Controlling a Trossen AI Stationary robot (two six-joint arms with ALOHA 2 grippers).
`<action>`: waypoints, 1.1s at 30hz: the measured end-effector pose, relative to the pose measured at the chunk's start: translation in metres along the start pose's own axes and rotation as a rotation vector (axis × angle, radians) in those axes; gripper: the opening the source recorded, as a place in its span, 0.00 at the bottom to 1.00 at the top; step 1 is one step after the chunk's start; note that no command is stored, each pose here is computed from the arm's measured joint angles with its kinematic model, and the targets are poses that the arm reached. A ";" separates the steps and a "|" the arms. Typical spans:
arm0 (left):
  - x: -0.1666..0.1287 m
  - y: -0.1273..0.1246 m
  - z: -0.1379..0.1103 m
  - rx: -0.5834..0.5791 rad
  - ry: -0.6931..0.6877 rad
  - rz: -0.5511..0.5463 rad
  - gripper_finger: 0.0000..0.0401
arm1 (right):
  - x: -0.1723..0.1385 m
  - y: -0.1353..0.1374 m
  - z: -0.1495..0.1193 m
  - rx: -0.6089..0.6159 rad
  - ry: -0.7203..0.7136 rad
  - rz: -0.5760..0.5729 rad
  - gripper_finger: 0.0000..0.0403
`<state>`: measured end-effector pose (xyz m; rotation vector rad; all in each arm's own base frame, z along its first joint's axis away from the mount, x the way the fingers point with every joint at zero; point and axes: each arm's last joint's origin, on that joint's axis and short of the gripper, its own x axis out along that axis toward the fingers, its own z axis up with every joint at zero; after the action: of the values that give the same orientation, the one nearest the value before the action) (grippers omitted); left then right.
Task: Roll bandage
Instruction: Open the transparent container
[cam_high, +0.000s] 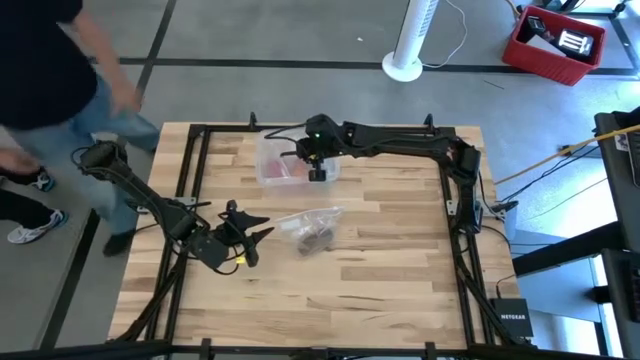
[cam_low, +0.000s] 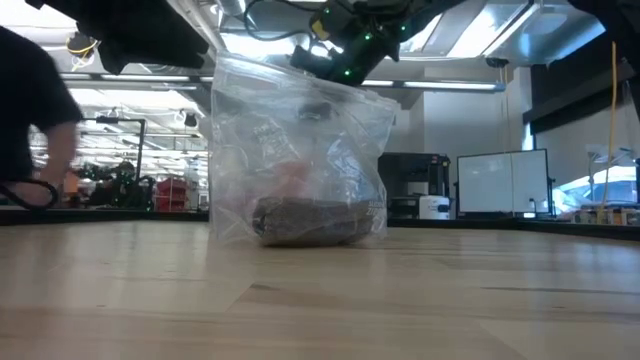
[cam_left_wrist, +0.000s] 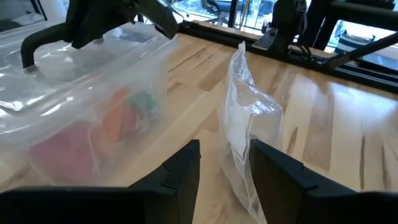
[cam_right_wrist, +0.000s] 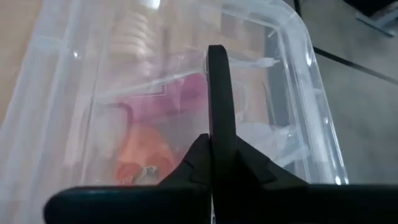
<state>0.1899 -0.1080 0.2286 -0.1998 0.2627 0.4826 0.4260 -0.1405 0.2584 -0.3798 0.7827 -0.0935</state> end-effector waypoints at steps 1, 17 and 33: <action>0.000 0.000 0.000 0.000 0.001 0.000 0.32 | -0.001 0.003 0.001 -0.009 0.005 0.000 0.08; 0.000 0.000 0.000 0.031 0.002 0.001 0.32 | -0.079 0.037 0.046 -0.116 -0.017 -0.158 0.09; 0.000 0.000 -0.001 0.012 0.008 -0.007 0.32 | -0.220 0.073 -0.008 0.156 0.402 -0.232 0.09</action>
<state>0.1897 -0.1082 0.2281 -0.1911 0.2722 0.4734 0.2606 -0.0267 0.3739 -0.3050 1.1172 -0.4561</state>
